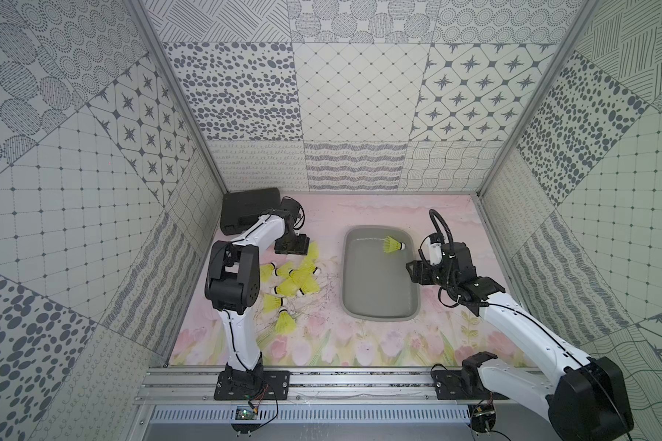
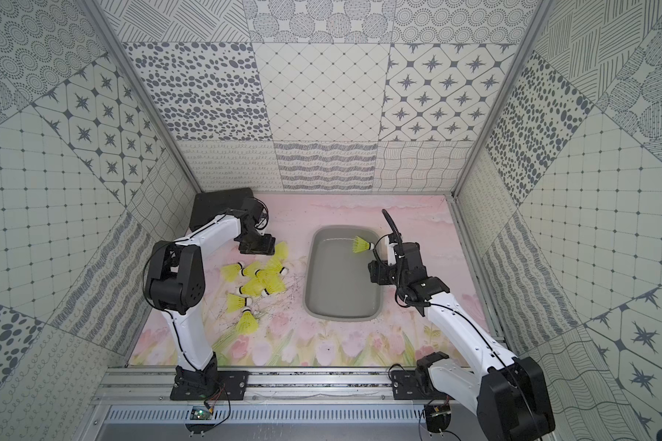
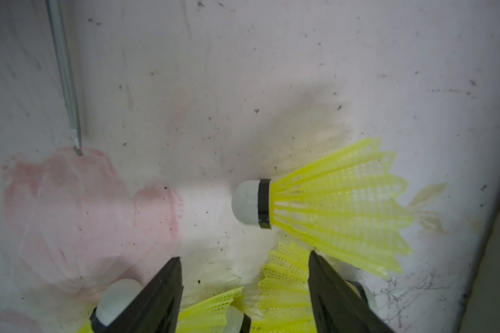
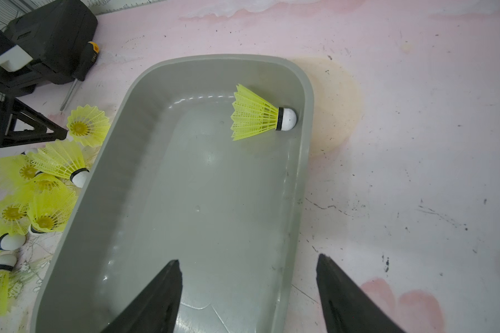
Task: Put the shuttlecocks into the storage box
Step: Pick up the shuttlecock at the center of the board.
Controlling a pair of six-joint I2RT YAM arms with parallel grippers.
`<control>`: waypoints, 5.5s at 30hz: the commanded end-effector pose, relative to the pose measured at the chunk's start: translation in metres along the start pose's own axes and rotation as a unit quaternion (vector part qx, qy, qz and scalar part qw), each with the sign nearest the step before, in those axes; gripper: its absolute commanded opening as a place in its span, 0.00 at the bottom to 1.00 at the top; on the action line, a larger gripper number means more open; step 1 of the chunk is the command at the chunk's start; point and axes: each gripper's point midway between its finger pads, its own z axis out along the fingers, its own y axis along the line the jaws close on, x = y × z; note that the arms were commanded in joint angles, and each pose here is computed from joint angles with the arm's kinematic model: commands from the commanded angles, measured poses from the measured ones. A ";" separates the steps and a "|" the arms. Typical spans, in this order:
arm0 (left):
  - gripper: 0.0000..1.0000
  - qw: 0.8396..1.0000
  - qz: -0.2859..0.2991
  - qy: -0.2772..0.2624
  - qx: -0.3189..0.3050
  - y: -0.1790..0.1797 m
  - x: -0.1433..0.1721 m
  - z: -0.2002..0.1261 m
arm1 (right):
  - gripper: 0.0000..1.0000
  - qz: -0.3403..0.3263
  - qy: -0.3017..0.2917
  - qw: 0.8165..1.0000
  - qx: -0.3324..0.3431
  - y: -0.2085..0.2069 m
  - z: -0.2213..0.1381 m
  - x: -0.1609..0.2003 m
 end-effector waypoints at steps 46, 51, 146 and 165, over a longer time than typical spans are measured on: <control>0.56 0.998 -0.010 -0.018 0.053 -0.016 -0.052 0.041 | 0.77 0.007 -0.005 1.000 -0.007 0.001 0.000 0.000; 0.60 0.998 -0.032 -0.030 0.043 -0.011 -0.059 0.043 | 0.77 0.006 -0.008 1.000 -0.009 0.002 -0.001 -0.001; 0.63 0.871 -0.238 -0.256 0.346 -0.134 -0.005 -0.168 | 0.18 -0.067 0.001 0.949 -0.309 0.256 0.064 -0.049; 0.71 0.926 0.186 -0.179 0.277 -0.157 0.041 -0.199 | 0.18 -0.161 0.042 0.945 -0.281 0.213 0.031 -0.016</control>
